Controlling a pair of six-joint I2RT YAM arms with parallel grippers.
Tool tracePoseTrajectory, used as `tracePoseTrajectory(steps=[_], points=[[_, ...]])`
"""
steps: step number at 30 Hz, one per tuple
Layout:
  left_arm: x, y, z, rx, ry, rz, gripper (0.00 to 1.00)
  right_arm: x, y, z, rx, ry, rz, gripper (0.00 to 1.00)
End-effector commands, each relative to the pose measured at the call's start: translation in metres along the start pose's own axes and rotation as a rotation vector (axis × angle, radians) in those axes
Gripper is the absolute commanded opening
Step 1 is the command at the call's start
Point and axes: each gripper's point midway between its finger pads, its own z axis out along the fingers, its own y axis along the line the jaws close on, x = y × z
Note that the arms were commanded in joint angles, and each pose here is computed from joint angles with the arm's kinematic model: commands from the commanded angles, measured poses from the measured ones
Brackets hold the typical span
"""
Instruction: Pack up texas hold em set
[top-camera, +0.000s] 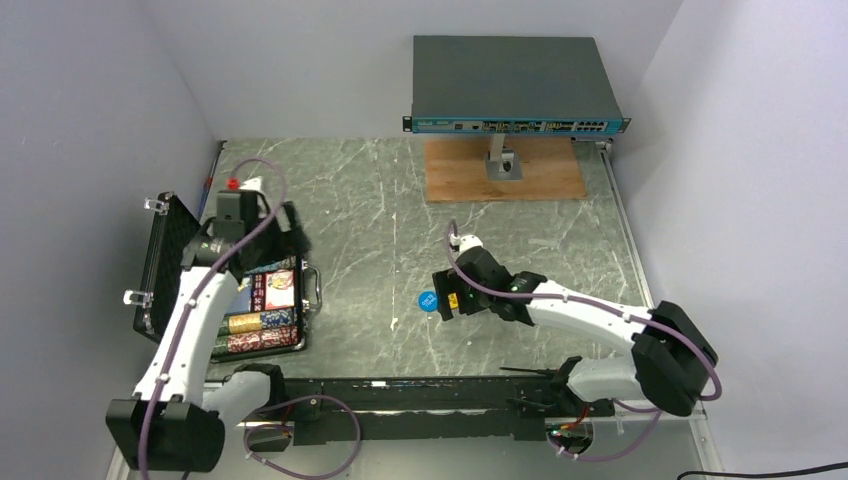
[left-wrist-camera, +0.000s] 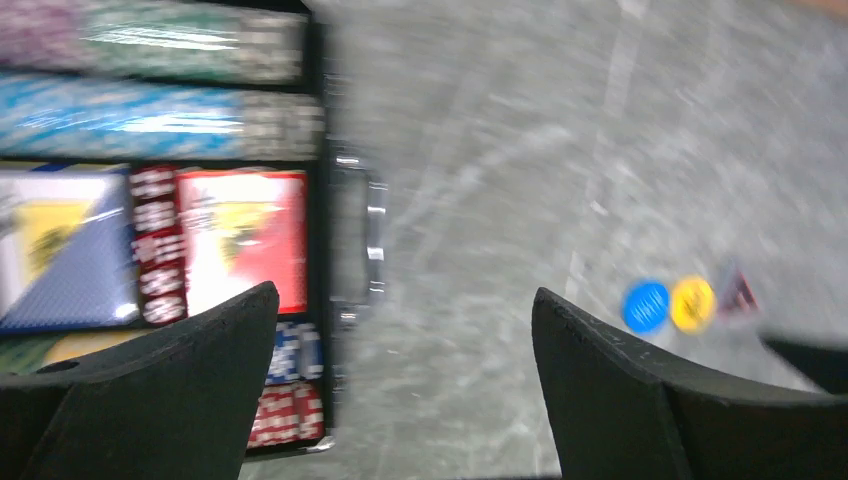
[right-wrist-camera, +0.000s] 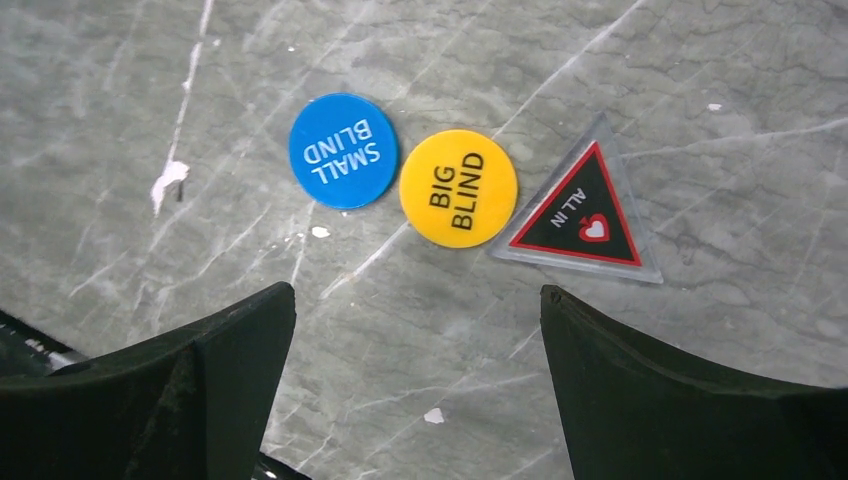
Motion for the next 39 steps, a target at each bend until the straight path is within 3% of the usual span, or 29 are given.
tracePoseTrajectory(steps=[1, 7, 11, 17, 22, 35, 39], points=[[0.011, -0.1, -0.017, 0.381, -0.025, 0.228, 0.99, -0.019, -0.011, 0.0, 0.124, 0.021, -0.011, 0.94], [-0.006, -0.145, -0.005, 0.284, 0.031, 0.498, 0.99, -0.023, -0.008, 0.016, 0.169, 0.122, -0.071, 0.93], [-0.012, -0.136, 0.016, 0.202, 0.0, 0.578, 0.98, -0.028, 0.003, 0.029, 0.169, 0.145, -0.086, 0.92], [-0.001, -0.119, 0.016, 0.187, -0.031, 0.603, 0.98, -0.037, 0.032, 0.044, 0.098, 0.149, -0.104, 0.87], [-0.01, -0.105, 0.009, 0.126, -0.1, 0.594, 0.99, -0.034, 0.046, 0.062, 0.07, 0.178, -0.14, 0.68], [-0.011, -0.103, 0.007, 0.12, -0.112, 0.58, 0.99, -0.005, 0.043, 0.081, 0.084, 0.215, -0.143, 0.58], [-0.015, -0.099, 0.005, 0.095, -0.135, 0.571, 0.99, 0.0, 0.054, 0.086, 0.113, 0.206, -0.199, 0.5]])
